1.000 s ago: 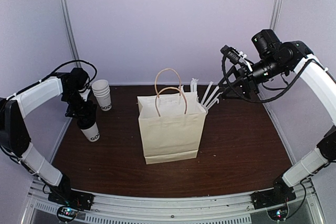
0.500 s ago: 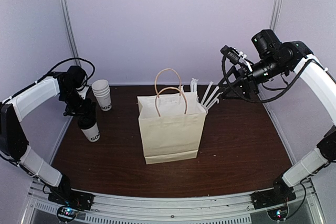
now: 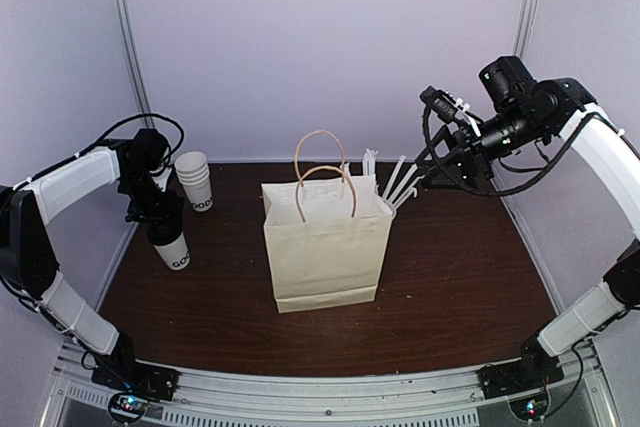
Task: Pack the takeout coffee
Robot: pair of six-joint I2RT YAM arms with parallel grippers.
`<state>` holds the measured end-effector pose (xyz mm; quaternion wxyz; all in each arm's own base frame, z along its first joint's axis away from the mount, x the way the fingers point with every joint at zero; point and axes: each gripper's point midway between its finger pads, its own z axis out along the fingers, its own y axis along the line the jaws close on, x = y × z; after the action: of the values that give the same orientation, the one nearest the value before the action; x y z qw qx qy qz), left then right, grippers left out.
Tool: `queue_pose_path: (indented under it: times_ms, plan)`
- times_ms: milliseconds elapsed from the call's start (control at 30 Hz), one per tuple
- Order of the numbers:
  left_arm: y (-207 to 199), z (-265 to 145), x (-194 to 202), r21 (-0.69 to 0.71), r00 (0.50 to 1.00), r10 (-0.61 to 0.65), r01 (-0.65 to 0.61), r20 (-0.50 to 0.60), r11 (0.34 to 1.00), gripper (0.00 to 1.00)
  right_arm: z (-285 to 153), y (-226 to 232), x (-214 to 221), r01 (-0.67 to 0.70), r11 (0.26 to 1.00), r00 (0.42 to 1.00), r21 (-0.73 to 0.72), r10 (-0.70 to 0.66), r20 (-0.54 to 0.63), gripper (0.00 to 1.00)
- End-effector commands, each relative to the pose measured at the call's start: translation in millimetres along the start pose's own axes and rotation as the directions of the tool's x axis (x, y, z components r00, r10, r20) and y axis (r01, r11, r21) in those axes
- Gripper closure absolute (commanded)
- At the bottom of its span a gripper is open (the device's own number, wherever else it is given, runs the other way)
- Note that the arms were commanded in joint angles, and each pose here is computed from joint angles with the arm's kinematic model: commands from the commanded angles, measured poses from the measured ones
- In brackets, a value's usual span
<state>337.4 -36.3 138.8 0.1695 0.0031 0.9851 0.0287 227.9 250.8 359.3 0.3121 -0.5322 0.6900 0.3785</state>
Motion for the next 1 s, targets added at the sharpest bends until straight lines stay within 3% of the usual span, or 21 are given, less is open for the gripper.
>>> queue_pose_path:
  times_ms: [0,467,667,967]
  plan:
    - [-2.9,7.0,8.7,0.026,1.0,-0.005,0.006,-0.021,1.0,0.21,-4.8,3.2,-4.3,0.017,1.0,1.0,0.003,-0.017,0.019,0.25]
    - [-9.5,-35.8,4.7,0.098,0.998,-0.007,0.001,0.055,0.995,0.29,-4.8,2.8,-3.8,0.016,1.0,1.0,0.004,-0.016,0.018,0.25]
    - [12.2,-37.1,7.5,-0.024,0.998,0.01,-0.008,0.067,1.0,0.09,-4.2,2.7,-5.7,0.015,1.0,1.0,-0.005,-0.015,0.023,0.24]
    - [-8.0,-23.7,-19.4,0.061,0.997,0.039,-0.043,0.06,0.997,0.02,-7.7,6.0,-4.3,-0.002,1.0,1.0,-0.014,0.002,-0.015,0.25]
